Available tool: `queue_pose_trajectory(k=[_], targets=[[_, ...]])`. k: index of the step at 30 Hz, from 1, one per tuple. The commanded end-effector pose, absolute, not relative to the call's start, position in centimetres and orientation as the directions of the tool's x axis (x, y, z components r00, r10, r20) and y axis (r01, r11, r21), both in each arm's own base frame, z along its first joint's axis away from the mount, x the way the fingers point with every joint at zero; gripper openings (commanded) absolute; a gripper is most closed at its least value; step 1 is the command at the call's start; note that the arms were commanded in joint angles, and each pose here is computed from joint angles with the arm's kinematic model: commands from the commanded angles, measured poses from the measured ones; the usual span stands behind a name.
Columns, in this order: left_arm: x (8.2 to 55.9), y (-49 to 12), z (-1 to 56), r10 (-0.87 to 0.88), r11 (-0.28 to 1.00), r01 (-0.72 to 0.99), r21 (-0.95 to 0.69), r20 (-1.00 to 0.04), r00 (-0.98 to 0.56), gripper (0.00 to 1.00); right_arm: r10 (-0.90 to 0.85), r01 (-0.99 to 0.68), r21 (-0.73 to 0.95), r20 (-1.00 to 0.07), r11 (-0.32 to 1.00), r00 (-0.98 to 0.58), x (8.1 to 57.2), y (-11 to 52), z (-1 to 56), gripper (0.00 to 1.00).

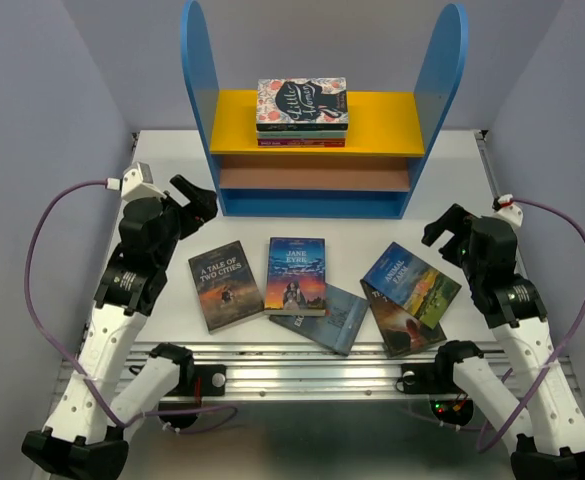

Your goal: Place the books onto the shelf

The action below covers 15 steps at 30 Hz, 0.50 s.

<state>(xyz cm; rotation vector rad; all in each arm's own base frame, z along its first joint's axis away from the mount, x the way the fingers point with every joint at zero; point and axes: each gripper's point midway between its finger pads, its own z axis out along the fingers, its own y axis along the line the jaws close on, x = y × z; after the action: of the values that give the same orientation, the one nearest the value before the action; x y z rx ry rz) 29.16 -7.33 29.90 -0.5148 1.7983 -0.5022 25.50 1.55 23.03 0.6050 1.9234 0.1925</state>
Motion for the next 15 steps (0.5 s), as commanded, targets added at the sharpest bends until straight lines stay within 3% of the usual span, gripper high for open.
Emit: queue_pose_trajectory(k=[1,5,9,15], targets=[[28.8,-7.3,30.6,-0.592,0.802,-0.083,-0.591,-0.768,-0.247,0.99,0.513,0.319,0.427,-0.815,0.846,-0.268,25.5,1.4,25.1,1.0],[29.2,-9.5,27.7,-0.561,0.806,-0.039,-0.591,-0.74,-0.371,0.99,0.502,0.164,0.476,-0.789,0.864,-0.356,25.7,4.7,24.5,1.0],[29.2,-12.8,23.1,-0.529,0.772,0.029,-0.635,-0.668,-0.524,0.99,0.481,-0.064,0.595,-0.705,0.801,-0.521,25.9,10.5,21.3,1.0],[28.9,-16.5,18.2,-0.488,0.732,0.077,-0.677,-0.599,-0.635,0.99,0.432,-0.166,0.692,-0.6,0.702,-0.674,26.7,14.8,17.7,1.0]])
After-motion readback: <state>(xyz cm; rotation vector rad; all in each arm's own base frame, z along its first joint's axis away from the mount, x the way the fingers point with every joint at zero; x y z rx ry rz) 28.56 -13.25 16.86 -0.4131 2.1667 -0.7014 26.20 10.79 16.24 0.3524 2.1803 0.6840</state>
